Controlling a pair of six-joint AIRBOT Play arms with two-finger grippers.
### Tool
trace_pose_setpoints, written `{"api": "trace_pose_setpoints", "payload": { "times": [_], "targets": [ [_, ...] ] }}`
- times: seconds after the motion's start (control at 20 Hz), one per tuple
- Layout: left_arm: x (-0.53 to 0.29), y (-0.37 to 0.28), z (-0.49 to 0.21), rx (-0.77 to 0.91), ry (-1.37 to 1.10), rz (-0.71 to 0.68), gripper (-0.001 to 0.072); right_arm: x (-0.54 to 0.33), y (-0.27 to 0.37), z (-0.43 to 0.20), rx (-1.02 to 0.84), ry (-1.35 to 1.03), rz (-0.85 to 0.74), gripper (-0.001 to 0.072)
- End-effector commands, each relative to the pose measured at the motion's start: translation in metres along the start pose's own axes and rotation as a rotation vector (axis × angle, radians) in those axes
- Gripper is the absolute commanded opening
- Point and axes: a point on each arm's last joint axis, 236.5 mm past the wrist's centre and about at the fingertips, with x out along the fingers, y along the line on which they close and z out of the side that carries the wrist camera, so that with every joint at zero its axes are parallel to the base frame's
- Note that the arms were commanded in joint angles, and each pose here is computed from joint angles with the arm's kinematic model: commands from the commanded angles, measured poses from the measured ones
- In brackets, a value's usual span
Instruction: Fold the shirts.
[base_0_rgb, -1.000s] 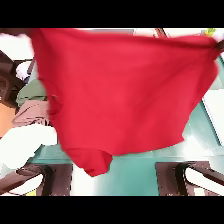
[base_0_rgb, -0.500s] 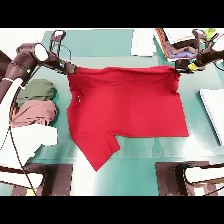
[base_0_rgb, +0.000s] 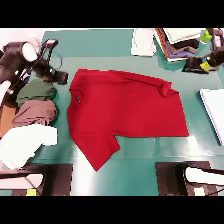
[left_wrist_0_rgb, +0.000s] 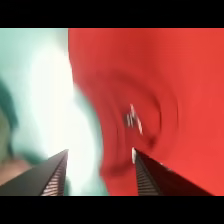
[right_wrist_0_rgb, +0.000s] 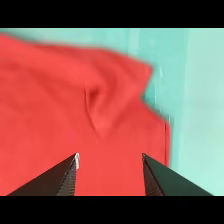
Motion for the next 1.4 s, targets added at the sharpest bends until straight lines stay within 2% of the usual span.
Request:
{"api": "trace_pose_setpoints", "payload": {
  "times": [0.0,0.2,0.35,0.65,1.1,1.15,1.25,1.3,1.35],
  "targets": [
    [0.008,-0.003,-0.095,-0.112,0.132,-0.017,0.0492,-0.007,-0.015,-0.052,0.052,0.04,-0.016,0.0465],
    [0.029,-0.044,-0.195,-0.25,0.235,-0.178,0.0492,0.002,-0.019,-0.089,0.077,0.05,-0.02,0.0466],
    [0.04,-0.063,-0.226,-0.32,0.26,-0.258,0.0492,0.007,-0.013,-0.105,0.089,0.068,0.004,0.0466],
    [0.058,-0.077,-0.236,-0.394,0.246,-0.322,0.0491,0.01,0.004,-0.109,0.043,0.077,0.023,0.0466],
    [0.066,-0.082,-0.231,-0.406,0.196,-0.356,0.0488,0.013,0.025,-0.112,0.013,0.089,0.045,0.0465],
    [0.068,-0.082,-0.235,-0.407,0.205,-0.353,0.046,0.013,0.025,-0.112,0.015,0.089,0.045,0.0465],
    [0.069,-0.081,-0.232,-0.366,0.179,-0.356,0.009,0.013,0.025,-0.113,0.015,0.091,0.045,0.0465],
    [0.068,-0.08,-0.226,-0.365,0.16,-0.357,0.0023,0.012,0.025,-0.115,0.014,0.1,0.045,0.0465],
    [0.065,-0.08,-0.219,-0.354,0.144,-0.359,0.0022,0.012,0.023,-0.12,0.014,0.123,0.041,0.0465]
  ]
}}
